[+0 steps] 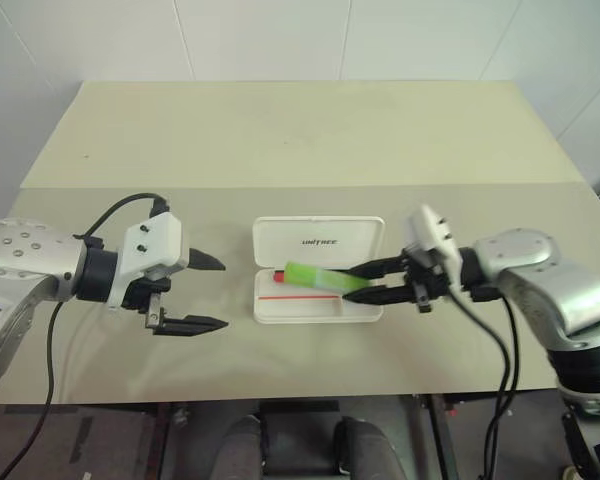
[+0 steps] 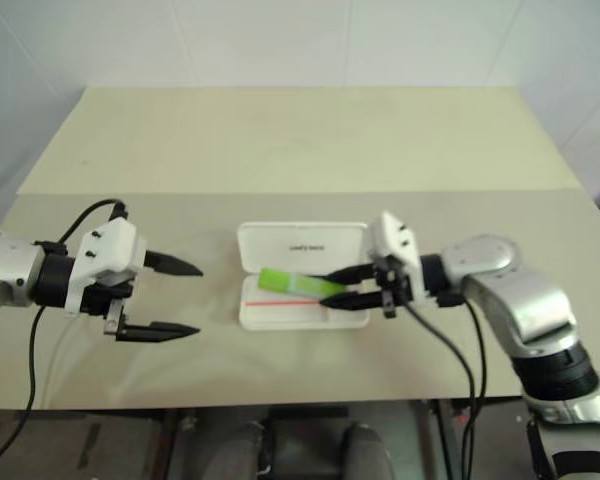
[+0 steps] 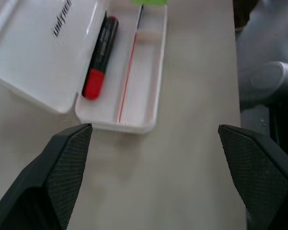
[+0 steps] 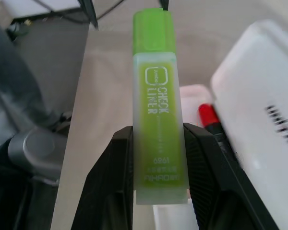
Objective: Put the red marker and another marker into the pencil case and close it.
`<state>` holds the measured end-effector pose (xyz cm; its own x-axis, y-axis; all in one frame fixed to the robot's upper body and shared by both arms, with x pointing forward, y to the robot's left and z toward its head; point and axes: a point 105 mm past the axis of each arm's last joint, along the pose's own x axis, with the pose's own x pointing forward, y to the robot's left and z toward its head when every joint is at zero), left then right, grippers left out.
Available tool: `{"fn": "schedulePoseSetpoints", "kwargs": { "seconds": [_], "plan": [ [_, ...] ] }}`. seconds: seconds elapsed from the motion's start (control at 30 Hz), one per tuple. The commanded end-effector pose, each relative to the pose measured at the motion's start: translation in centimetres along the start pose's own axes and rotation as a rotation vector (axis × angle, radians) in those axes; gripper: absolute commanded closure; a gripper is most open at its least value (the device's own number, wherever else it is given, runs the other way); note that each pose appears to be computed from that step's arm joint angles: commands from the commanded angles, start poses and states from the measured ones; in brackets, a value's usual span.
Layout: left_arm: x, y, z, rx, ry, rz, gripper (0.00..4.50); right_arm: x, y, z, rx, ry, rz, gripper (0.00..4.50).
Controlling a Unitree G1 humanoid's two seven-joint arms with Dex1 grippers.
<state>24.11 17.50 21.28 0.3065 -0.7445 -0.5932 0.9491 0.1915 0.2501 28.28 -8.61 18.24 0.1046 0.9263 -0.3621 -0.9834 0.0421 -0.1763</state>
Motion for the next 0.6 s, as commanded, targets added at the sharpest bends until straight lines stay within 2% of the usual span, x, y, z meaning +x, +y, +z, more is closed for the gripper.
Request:
{"fn": "schedulePoseSetpoints", "kwargs": {
  "seconds": [0.03, 0.23, 0.53, 0.6],
  "plan": [
    [-0.5, -0.4, 0.7, 0.048, -0.002, 0.031, 0.00, 1.1, -0.8, -0.2, -0.088, 0.042, -0.009, 3.42],
    [-0.2, -0.7, 0.1, 0.016, 0.018, 0.071, 0.00, 3.4, -0.9, -0.9, -0.125, 0.083, 0.042, 3.42],
    [-0.5, -1.1, 0.4, 0.007, 0.026, 0.104, 0.00, 4.1, -0.9, -1.7, -0.133, 0.104, 0.086, 3.42],
    [-0.6, -1.1, 0.5, 0.008, 0.023, 0.109, 0.00, 4.3, -0.9, -1.6, -0.132, 0.100, 0.091, 2.66]
  ]
}}
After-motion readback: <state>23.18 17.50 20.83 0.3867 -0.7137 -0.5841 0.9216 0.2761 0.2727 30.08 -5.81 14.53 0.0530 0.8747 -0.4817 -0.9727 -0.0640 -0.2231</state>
